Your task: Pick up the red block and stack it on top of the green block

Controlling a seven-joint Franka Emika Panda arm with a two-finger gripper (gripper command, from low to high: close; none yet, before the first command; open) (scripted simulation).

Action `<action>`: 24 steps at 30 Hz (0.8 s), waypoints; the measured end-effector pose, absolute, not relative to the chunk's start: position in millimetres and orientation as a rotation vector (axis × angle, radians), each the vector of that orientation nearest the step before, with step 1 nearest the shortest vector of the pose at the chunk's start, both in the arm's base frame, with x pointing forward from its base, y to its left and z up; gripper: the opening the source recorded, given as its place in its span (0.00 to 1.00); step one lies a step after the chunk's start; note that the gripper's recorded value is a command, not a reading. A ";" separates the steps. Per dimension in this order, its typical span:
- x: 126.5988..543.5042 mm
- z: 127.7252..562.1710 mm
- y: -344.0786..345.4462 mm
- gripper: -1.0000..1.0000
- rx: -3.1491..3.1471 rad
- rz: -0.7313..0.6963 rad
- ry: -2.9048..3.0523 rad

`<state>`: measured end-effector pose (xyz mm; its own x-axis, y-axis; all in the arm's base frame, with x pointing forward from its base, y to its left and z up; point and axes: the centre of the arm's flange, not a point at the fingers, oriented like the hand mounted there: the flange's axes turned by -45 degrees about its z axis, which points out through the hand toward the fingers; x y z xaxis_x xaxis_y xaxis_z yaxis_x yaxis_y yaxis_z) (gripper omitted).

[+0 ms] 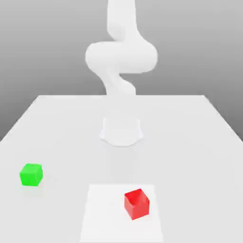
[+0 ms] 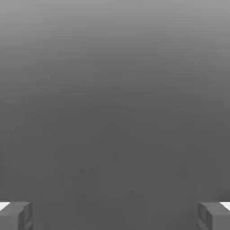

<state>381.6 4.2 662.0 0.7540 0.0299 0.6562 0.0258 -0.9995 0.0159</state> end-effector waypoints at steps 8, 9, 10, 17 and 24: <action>450.2 484.5 20.5 0.50 3.028 0.676 0.282; 453.2 462.0 22.5 0.50 3.035 0.625 0.312; 455.2 439.5 24.5 0.50 3.042 0.573 0.342; 437.5 287.8 36.6 0.50 3.069 0.209 0.552; 407.7 178.9 41.1 0.50 3.069 0.003 0.670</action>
<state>407.7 41.1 178.9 0.9091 0.4165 0.0020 0.4165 -0.9091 0.0006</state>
